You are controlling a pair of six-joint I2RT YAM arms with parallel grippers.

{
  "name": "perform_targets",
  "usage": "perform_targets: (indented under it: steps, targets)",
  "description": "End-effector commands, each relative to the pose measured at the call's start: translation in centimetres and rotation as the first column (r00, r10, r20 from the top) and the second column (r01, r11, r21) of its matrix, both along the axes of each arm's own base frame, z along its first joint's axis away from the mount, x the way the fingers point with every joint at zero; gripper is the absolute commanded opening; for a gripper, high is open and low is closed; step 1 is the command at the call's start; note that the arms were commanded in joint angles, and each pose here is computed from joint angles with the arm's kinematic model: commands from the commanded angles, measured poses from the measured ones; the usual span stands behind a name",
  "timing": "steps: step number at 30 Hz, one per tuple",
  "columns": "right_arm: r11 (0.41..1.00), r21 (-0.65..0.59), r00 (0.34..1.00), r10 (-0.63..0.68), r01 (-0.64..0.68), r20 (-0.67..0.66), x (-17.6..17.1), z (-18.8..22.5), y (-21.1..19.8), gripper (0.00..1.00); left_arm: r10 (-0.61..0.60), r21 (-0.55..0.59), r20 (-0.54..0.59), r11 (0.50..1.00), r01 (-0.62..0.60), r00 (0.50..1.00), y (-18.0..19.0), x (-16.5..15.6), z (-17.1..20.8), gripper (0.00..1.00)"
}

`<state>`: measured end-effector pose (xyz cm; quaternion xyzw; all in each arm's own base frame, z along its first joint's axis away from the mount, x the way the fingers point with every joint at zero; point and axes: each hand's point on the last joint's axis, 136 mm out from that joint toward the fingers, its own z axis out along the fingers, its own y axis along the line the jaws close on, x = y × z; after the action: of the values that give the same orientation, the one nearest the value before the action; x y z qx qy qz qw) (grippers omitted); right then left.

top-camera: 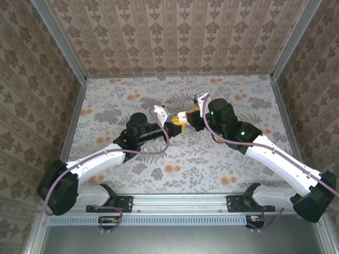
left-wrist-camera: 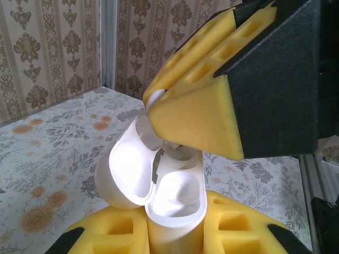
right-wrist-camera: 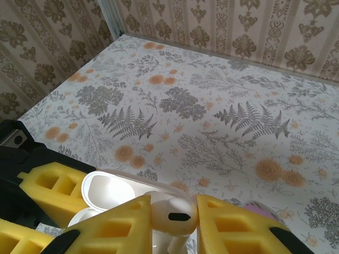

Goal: Insert wireless bluetooth earbuds into charging case

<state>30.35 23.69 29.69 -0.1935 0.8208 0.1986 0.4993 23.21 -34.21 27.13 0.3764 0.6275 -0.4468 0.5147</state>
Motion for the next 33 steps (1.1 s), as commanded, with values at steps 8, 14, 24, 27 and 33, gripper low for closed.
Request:
perform_targets:
  steps: [8,14,24,27,33]
  targets:
    - [0.996,0.039,0.996,0.084,-0.085,0.010,-2.0,0.3,0.6,0.25,0.009,-0.078,0.064,0.997,-0.004,0.998,-0.3,0.2,3.4,0.16]
    - [0.996,0.045,0.997,0.079,-0.079,-0.001,-2.1,0.3,0.4,0.25,0.009,-0.071,0.069,0.997,-0.004,0.998,-0.3,0.2,3.3,0.16]
    - [0.989,0.099,0.992,0.115,-0.110,-0.045,-2.3,1.0,1.0,0.26,0.011,-0.048,0.085,0.999,-0.007,0.996,-0.1,0.1,3.1,0.16]
    - [0.986,0.123,0.992,0.116,-0.109,-0.053,-2.3,1.2,1.0,0.26,0.012,-0.047,0.089,0.999,-0.008,0.996,-0.1,0.1,3.1,0.16]
    - [0.981,0.148,0.989,0.136,-0.125,-0.065,-2.5,1.8,1.0,0.25,0.010,-0.038,0.092,0.999,-0.006,0.996,-0.1,0.1,2.9,0.16]
